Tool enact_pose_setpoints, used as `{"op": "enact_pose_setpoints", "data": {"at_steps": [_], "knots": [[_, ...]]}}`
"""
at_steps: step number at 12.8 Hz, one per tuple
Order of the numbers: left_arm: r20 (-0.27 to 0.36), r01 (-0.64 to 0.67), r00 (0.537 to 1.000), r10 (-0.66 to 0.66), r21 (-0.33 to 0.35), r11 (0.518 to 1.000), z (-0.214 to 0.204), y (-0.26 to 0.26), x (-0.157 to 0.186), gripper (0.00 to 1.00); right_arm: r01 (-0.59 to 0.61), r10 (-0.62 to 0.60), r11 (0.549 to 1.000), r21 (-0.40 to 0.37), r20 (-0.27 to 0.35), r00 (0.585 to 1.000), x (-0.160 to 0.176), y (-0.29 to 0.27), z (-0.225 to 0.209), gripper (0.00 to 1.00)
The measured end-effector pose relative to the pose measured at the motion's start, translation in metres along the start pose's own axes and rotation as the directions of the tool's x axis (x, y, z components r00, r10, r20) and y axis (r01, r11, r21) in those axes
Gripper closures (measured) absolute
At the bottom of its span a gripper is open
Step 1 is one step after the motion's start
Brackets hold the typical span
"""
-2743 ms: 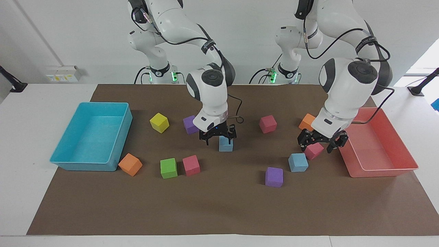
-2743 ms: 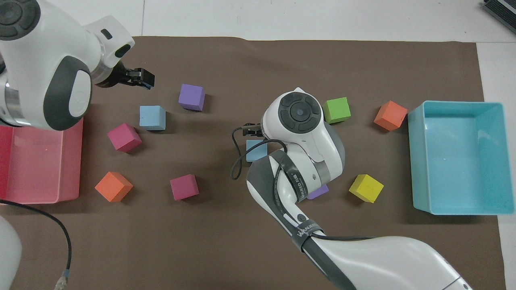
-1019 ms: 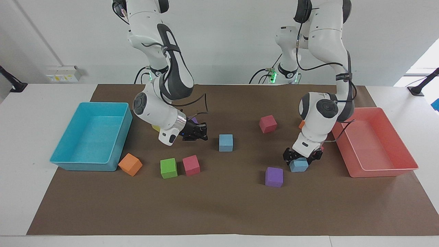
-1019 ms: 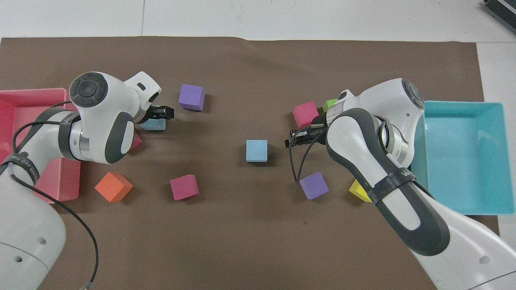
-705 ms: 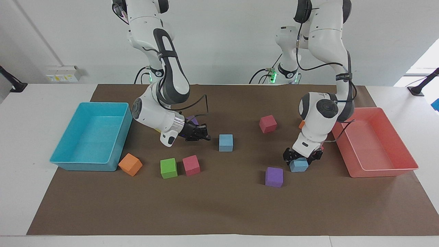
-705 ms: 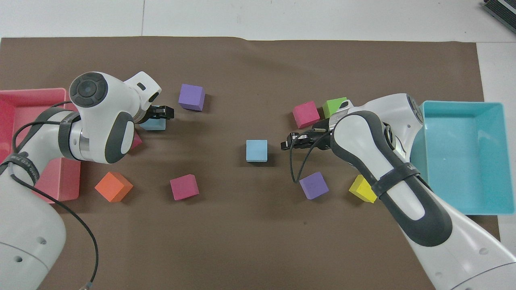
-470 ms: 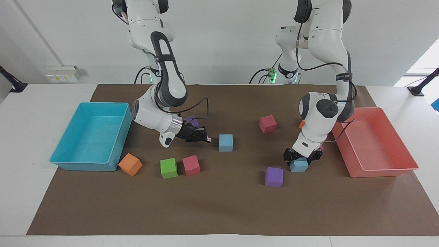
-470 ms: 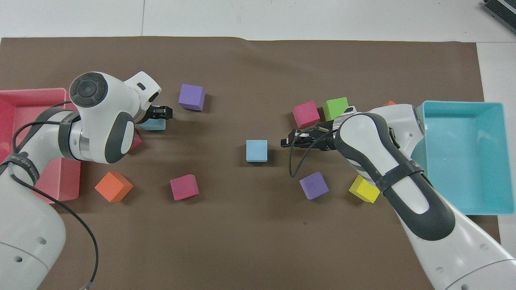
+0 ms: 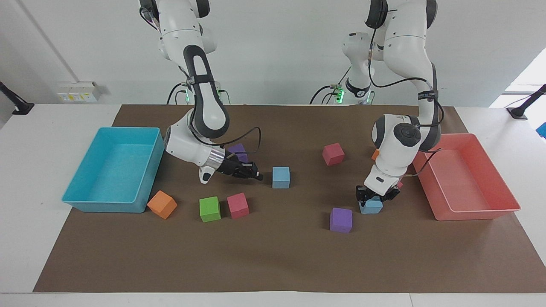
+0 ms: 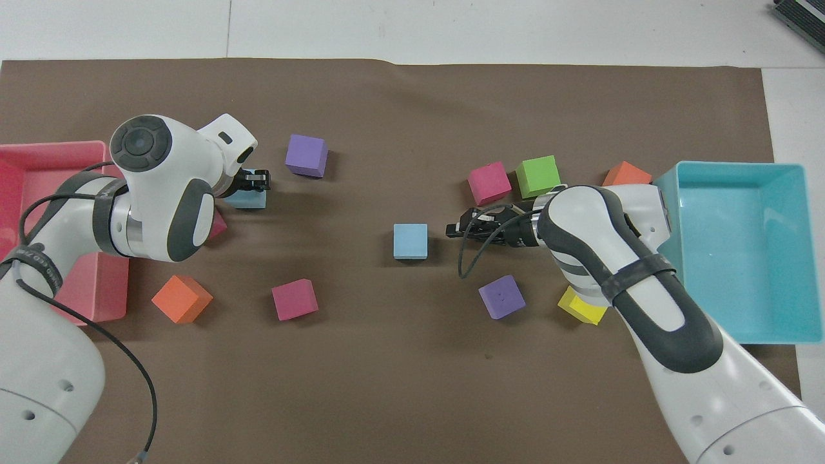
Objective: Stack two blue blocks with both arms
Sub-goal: 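Carry the held cube with the left gripper above the center cube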
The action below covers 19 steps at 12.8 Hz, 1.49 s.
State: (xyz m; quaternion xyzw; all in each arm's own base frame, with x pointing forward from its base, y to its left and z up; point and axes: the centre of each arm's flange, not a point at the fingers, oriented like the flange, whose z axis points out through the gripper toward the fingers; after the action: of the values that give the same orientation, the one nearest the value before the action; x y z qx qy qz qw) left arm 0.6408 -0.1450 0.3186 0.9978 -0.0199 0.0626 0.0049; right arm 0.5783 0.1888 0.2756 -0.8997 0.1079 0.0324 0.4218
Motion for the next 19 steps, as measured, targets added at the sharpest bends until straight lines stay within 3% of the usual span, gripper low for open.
{"op": "enact_pose_setpoints", "data": {"at_steps": [3, 9, 19], "knots": [[-0.016, 0.002, 1.000, -0.002, -0.002, 1.000, -0.008, 0.000, 0.004, 0.43, 0.001, -0.001, 1.000, -0.007, -0.003, 1.000, -0.001, 0.000, 0.005, 0.99], [-0.037, -0.019, 0.999, 0.019, -0.011, 1.000, -0.078, 0.016, 0.004, 0.43, -0.008, 0.008, 1.000, -0.022, -0.013, 1.000, -0.005, 0.002, 0.018, 0.99], [-0.029, 0.009, 1.000, -0.010, -0.054, 0.999, -0.099, 0.180, -0.055, 0.43, -0.016, 0.016, 1.000, -0.026, -0.007, 1.000, -0.005, 0.007, 0.023, 0.99]]}}
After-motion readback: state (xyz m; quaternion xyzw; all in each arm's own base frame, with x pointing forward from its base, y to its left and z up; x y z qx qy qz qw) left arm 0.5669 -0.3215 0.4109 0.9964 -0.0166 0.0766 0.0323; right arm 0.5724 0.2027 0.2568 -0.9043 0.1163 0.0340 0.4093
